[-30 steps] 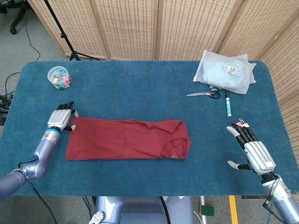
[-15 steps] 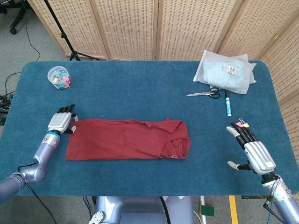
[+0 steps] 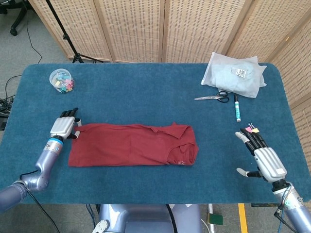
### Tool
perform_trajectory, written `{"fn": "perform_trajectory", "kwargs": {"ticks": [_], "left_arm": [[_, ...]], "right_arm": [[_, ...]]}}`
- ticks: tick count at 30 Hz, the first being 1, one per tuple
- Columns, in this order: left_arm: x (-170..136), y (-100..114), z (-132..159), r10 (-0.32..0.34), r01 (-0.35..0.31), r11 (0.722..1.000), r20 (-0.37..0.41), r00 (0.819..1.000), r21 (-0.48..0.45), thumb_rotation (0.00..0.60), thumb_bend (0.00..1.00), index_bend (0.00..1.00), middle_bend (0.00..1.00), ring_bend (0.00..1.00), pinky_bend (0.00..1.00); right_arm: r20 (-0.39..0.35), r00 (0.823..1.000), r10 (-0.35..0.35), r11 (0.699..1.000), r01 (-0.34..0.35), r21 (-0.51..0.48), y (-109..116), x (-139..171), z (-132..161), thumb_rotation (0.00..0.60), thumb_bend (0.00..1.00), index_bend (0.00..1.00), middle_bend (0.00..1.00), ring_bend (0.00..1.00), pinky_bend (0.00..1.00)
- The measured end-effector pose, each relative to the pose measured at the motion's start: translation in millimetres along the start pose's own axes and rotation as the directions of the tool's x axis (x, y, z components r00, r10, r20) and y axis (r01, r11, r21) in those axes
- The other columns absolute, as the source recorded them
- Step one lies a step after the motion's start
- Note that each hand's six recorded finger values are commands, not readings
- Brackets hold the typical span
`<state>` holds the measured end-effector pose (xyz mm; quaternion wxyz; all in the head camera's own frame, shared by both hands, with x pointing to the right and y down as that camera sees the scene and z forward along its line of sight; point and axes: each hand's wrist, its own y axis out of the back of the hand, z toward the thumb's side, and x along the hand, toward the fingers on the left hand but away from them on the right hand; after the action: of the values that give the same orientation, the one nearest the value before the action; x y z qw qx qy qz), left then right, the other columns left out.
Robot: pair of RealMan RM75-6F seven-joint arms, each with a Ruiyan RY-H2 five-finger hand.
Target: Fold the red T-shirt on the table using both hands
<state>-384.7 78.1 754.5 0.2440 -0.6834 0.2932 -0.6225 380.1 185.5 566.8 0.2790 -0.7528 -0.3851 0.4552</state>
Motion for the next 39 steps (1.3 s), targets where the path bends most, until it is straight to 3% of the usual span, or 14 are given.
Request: {"fn": "perform_trajectory", "kwargs": {"ticks": [13,23,32,39], "left_arm": [[-0.2,19.4,-21.4,0.044,-0.042,0.997,-0.032,0.999,0.06,0.6,0.59,0.73,0.0,0.0,0.0],[2.2,45.3,-74.4,0.056,-0.035,0.989,-0.138,0.989,0.145,0.6,0.59,0.73,0.0,0.0,0.0],[-3.1,79.9,-145.2,0.075,-0.002,0.97,-0.293,0.953,0.241,0.6,0.59,0.73,0.0,0.0,0.0],[-10.2,95.5,-183.8,0.085,0.008,0.972,-0.38,0.921,0.235,0.6,0.59,0.73,0.0,0.0,0.0]], "right_arm": [[-0.002,1.0,0.003,1.0,-0.003,0.002,-0.7,0.5,0.8,0.6,0.0,0.0,0.0,0.0,0.0],[-0.002,1.0,0.006,1.0,-0.006,0.005,-1.5,0.5,1.2,0.6,0.0,0.0,0.0,0.0,0.0],[-0.002,1.0,0.012,1.0,-0.012,0.013,-4.2,-0.4,2.3,0.6,0.0,0.0,0.0,0.0,0.0],[-0.001,1.0,0.016,1.0,-0.016,0.017,-6.0,-1.1,2.6,0.6,0.0,0.0,0.0,0.0,0.0]]}}
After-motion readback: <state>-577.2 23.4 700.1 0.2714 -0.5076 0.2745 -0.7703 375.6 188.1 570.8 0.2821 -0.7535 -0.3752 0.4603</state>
